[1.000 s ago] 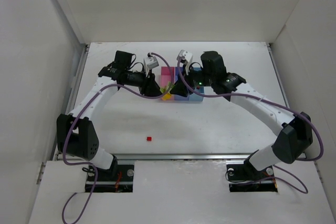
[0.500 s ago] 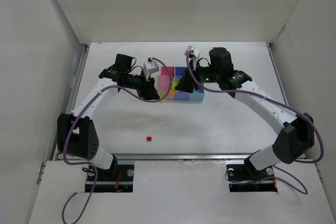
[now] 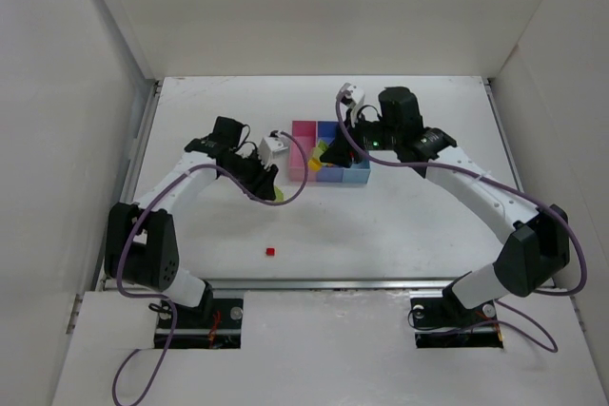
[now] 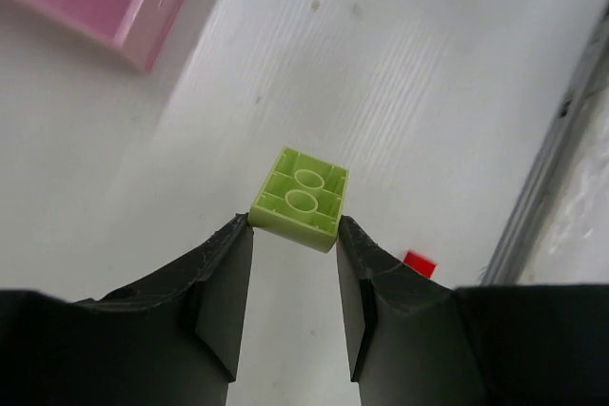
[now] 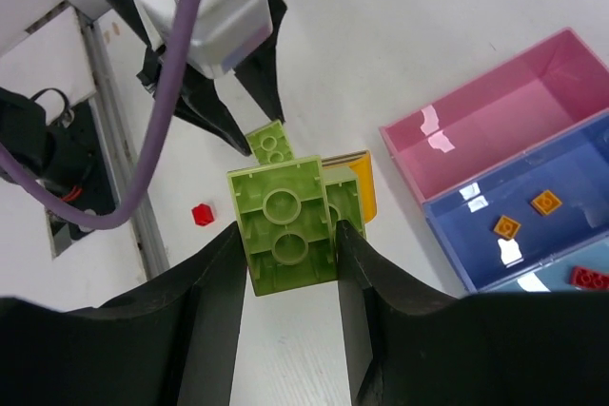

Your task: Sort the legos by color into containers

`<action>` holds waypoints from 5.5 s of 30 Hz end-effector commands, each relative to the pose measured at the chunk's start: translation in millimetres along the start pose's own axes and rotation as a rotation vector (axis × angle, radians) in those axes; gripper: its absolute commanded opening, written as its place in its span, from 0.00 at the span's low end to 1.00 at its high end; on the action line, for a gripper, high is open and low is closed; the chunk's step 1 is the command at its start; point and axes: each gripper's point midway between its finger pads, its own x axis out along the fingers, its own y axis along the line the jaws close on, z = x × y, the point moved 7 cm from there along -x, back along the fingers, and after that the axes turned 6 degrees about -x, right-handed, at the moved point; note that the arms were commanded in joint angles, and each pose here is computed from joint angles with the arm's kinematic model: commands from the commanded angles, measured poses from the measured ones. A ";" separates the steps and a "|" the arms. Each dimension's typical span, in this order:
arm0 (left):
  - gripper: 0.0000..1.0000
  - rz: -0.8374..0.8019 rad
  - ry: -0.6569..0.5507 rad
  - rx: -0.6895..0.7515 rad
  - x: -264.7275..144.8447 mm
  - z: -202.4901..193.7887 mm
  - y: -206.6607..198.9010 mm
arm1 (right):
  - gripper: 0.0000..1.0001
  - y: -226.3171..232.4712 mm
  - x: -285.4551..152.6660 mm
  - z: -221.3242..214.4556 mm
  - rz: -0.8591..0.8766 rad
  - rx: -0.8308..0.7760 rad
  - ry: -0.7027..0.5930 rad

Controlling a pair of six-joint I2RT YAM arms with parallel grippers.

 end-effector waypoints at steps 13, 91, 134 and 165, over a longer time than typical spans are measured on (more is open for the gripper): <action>0.01 0.383 0.384 0.143 -8.4 -58.0 35.4 | 0.00 -5.8 -13.2 8.4 -0.116 -0.020 -0.011; 0.71 0.576 -0.539 0.567 -41.3 146.8 -88.3 | 0.00 25.2 17.8 68.3 -0.179 0.416 -0.218; 0.00 0.578 -0.220 0.424 -24.7 58.9 -48.7 | 0.00 11.4 18.4 39.3 -0.167 0.433 -0.149; 0.00 0.669 -0.314 0.217 -62.5 42.6 -39.8 | 0.22 -84.9 111.1 -24.3 -0.322 0.642 0.065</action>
